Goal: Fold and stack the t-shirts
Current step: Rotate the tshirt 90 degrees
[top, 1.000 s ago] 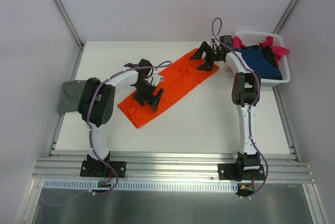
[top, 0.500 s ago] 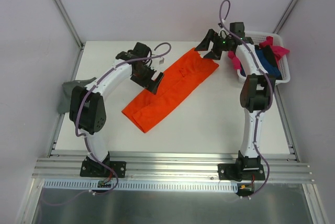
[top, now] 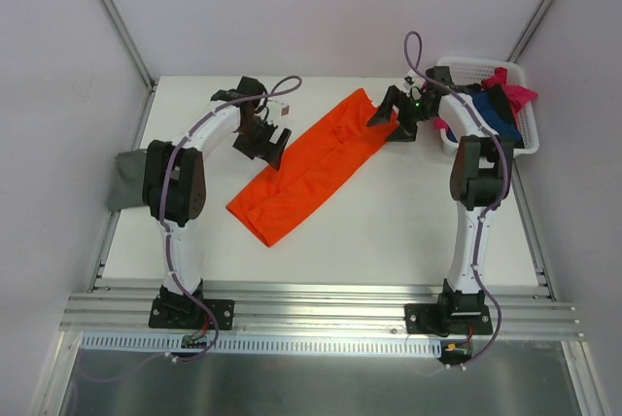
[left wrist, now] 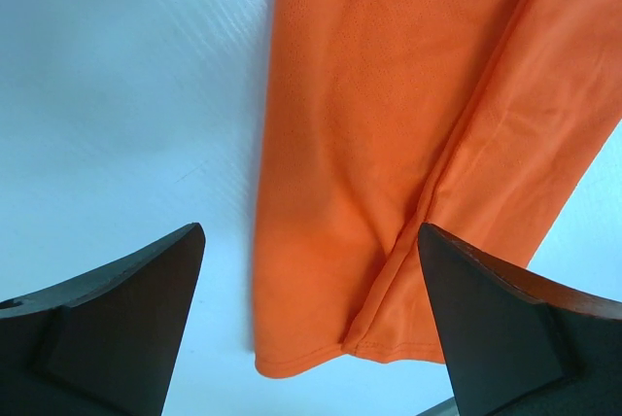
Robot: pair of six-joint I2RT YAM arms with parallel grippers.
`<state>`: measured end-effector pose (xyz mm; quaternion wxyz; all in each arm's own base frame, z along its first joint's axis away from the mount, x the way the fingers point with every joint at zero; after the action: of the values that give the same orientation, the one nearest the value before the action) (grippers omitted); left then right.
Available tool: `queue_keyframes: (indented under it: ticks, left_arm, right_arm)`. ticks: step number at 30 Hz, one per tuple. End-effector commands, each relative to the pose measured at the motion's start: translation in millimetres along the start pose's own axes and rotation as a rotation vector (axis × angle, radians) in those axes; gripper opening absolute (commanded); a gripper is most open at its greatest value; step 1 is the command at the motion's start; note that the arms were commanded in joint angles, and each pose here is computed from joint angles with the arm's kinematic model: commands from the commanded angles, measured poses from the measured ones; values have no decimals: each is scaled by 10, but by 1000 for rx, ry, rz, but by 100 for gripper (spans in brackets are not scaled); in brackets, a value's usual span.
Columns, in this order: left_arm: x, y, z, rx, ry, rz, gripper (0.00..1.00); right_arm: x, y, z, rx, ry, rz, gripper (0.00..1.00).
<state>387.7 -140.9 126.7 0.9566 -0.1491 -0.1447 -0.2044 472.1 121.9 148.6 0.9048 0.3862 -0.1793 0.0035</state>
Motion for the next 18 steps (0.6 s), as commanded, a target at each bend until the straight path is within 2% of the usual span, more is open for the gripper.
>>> queue_keyframes:
  ticks: [1,13,18]
  left_arm:
    - [26,25,30,-59,-4,34,93]
    - [-196,228,-227,-123,82,123,90]
    - [-335,200,-362,-168,146,152,87]
  right_arm:
    - [-27,-142,-18,-37,26,13,97]
    - [-132,-441,-248,-84,87,-6,97]
    - [32,-517,-340,-96,57,8,97]
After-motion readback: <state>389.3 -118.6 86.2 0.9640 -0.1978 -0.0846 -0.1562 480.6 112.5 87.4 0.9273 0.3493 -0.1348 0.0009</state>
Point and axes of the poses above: each gripper's point midway between its finger pads, its own z axis back along the fingers, its own y axis along the line the jaws close on, x = y × z, the point moved 5 cm from there along z, back along the fingers, and after that the axes turned 6 degrees about z, right-handed, at the moved point
